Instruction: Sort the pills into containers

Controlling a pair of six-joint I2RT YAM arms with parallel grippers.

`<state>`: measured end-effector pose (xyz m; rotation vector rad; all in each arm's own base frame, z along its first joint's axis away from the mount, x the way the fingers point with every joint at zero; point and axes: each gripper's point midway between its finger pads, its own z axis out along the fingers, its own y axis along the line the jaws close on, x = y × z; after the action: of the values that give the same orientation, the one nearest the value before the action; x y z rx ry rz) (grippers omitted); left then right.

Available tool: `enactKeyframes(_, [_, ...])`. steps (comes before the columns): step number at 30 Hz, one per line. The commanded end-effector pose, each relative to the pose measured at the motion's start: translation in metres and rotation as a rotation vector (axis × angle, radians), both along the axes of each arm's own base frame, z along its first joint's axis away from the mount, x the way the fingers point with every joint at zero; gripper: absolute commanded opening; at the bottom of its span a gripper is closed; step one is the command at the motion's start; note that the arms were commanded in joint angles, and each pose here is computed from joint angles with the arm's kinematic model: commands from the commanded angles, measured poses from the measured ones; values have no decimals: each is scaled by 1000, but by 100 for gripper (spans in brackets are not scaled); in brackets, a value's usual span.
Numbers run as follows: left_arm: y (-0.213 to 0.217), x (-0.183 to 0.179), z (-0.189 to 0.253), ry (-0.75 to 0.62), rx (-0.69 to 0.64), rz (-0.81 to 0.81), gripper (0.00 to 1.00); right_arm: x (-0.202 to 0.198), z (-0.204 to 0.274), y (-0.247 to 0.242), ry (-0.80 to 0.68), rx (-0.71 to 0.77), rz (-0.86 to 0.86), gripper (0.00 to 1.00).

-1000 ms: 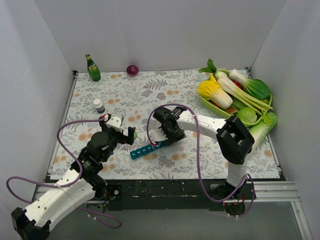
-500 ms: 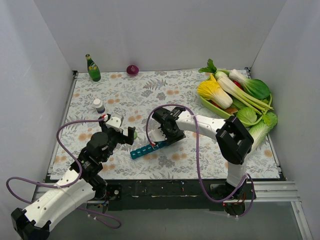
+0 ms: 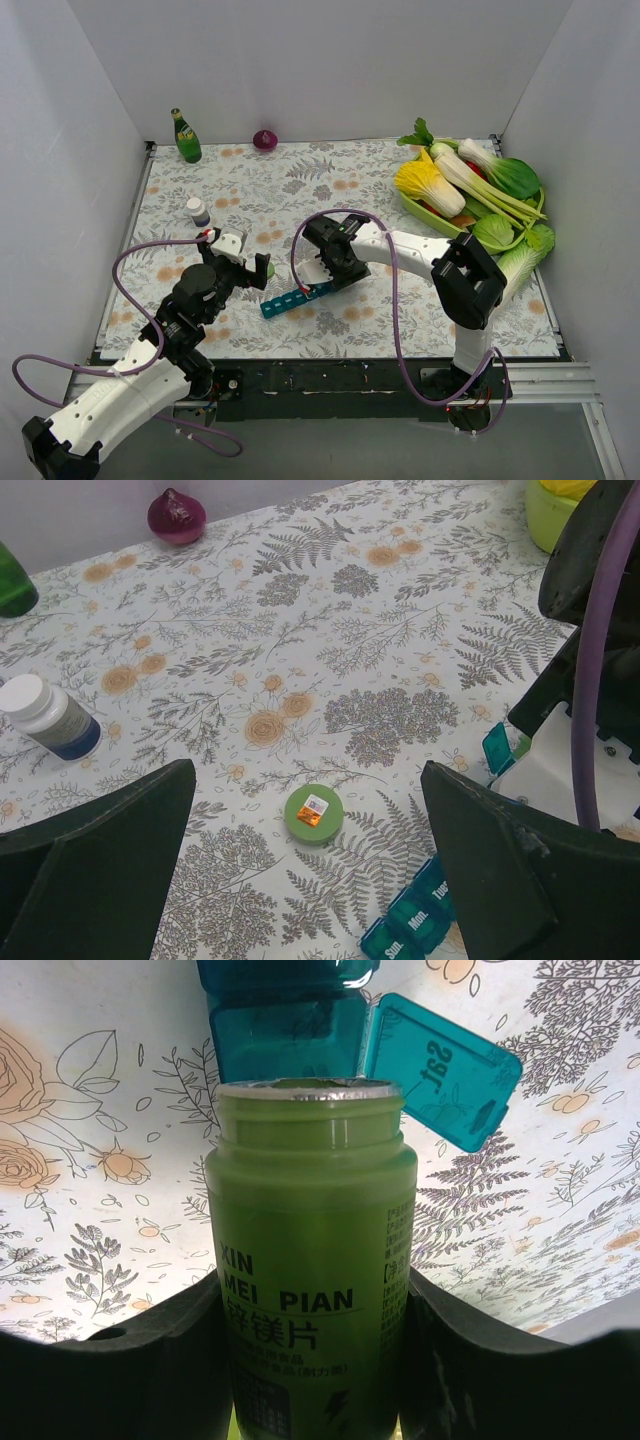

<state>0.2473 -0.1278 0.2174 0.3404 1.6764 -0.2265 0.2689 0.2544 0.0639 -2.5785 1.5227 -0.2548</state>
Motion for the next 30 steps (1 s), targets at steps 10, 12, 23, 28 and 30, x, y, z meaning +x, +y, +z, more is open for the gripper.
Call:
enactKeyframes(10, [2,0,18,-38,-22,0,98,6,11,3,-36,-37,19,1])
enactKeyframes(12, [2,0,18,-38,-22,0,98,6,11,2,-39,-43,20,1])
enactKeyframes(23, [2,0,19,-39,-23,0,98,3,9,2,-31,-35,11,1])
enactKeyframes(28, [2,0,19,-39,-23,0,98,4,10,4,-34,-24,13,1])
enactKeyframes(30, [2,0,19,-39,-23,0,98,3,10,5,-33,-15,12,1])
